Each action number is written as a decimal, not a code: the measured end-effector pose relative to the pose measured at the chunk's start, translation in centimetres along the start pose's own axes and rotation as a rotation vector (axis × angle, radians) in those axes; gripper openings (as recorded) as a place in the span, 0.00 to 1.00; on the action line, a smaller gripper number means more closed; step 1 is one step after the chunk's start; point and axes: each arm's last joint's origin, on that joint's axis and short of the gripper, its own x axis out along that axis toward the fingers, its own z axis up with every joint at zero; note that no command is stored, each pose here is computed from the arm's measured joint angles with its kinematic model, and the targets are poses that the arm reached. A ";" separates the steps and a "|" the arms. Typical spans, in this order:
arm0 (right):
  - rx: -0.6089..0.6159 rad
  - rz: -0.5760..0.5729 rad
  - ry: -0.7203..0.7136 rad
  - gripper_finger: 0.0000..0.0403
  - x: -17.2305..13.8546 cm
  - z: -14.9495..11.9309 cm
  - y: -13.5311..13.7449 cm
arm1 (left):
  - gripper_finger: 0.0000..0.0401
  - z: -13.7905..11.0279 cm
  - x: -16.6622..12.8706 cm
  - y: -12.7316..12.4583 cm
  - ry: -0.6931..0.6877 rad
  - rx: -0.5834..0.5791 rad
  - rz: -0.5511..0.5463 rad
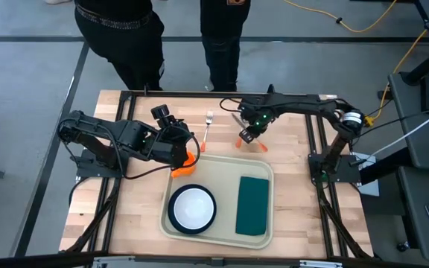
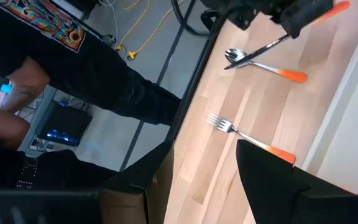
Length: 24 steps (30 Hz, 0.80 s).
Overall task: Set up tray
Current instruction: Put the orange knife on the napkin
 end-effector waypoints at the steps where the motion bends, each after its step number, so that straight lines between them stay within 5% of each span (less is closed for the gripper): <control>1: -0.021 0.034 -0.003 0.09 -0.4 -0.3 0.4 | 0.42 0.0 0.0 0.0 0.000 0.008 -0.001; 10: -0.414 0.381 -0.058 0.09 -4.5 -3.8 5.8 | 0.42 0.5 0.0 -0.2 -0.030 0.036 -0.021; 17: -0.644 0.629 -0.272 0.09 -7.6 -5.2 10.1 | 0.42 3.0 -0.3 -1.1 -0.202 0.052 -0.271; 24: -0.757 0.711 -0.393 0.09 -8.6 -5.9 12.5 | 0.42 4.4 -0.2 -1.1 -0.304 -0.005 -0.417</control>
